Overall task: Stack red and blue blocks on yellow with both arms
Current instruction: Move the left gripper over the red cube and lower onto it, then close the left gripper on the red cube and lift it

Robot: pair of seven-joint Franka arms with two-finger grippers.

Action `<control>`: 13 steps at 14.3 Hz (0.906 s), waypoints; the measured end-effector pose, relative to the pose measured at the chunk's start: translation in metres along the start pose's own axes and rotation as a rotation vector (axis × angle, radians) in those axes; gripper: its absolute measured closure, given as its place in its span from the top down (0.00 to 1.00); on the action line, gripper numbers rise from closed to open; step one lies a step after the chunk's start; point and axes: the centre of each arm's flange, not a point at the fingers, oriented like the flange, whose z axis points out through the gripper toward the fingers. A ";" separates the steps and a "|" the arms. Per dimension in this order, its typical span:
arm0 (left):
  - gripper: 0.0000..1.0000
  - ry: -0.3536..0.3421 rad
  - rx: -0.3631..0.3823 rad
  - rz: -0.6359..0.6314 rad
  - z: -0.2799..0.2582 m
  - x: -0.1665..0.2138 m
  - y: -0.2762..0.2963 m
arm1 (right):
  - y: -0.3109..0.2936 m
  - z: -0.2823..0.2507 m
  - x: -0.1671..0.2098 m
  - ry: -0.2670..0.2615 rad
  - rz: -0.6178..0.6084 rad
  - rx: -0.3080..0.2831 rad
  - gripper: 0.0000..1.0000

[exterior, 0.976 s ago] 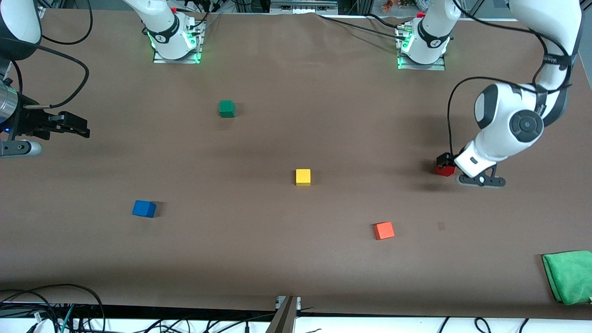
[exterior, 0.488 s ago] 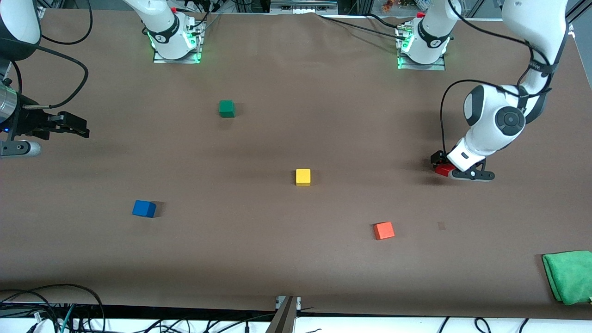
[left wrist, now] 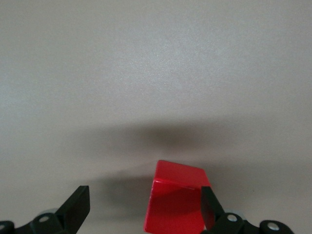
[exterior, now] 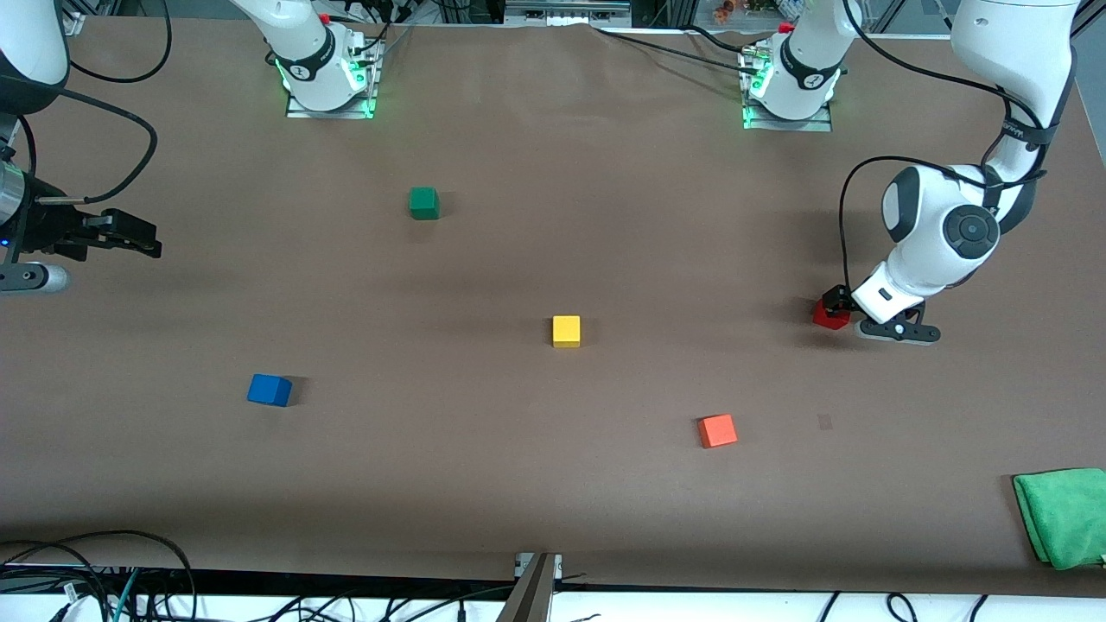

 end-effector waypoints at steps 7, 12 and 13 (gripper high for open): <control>1.00 0.002 -0.003 -0.036 -0.001 0.002 0.013 | 0.000 0.000 0.000 0.000 0.000 0.000 1.00; 1.00 -0.010 -0.007 -0.077 0.005 0.005 0.048 | 0.000 0.000 0.000 0.000 0.000 0.000 1.00; 1.00 -0.014 -0.008 -0.077 0.008 0.004 0.050 | 0.000 0.000 0.000 0.000 0.000 0.000 1.00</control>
